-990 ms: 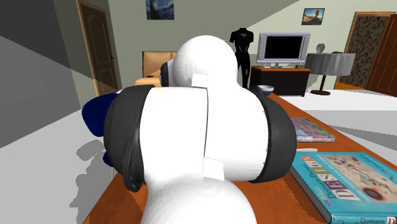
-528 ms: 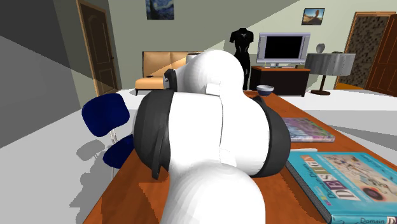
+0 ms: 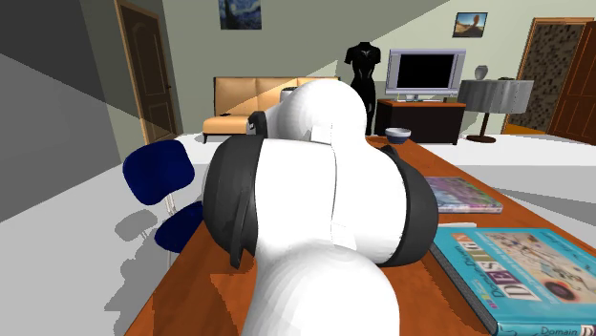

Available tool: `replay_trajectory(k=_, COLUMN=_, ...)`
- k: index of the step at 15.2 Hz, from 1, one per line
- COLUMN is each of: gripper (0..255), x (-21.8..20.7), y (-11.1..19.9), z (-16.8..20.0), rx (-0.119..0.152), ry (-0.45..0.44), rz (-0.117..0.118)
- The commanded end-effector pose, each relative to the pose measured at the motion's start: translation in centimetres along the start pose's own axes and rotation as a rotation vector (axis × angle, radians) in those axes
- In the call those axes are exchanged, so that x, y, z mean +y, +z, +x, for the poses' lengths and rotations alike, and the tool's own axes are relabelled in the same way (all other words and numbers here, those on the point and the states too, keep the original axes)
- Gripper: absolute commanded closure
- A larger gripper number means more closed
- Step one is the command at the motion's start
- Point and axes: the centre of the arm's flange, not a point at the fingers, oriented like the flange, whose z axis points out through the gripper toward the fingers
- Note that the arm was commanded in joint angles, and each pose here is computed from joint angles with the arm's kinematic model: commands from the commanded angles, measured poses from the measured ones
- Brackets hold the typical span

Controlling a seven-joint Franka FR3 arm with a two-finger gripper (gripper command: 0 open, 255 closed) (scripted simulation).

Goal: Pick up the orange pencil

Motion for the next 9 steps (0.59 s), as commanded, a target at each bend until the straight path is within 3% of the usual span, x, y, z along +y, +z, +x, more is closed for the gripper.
replay_trajectory(k=1, gripper=255, x=0.0, y=0.0, z=0.0, rx=0.0, ry=0.0, rz=0.0)
replay_trajectory(k=6, gripper=255, x=0.0, y=0.0, z=0.0, rx=0.0, ry=0.0, rz=0.0)
replay_trajectory(k=9, gripper=255, x=-0.4, y=-1.5, z=0.0, rx=0.0, ry=0.0, rz=0.0)
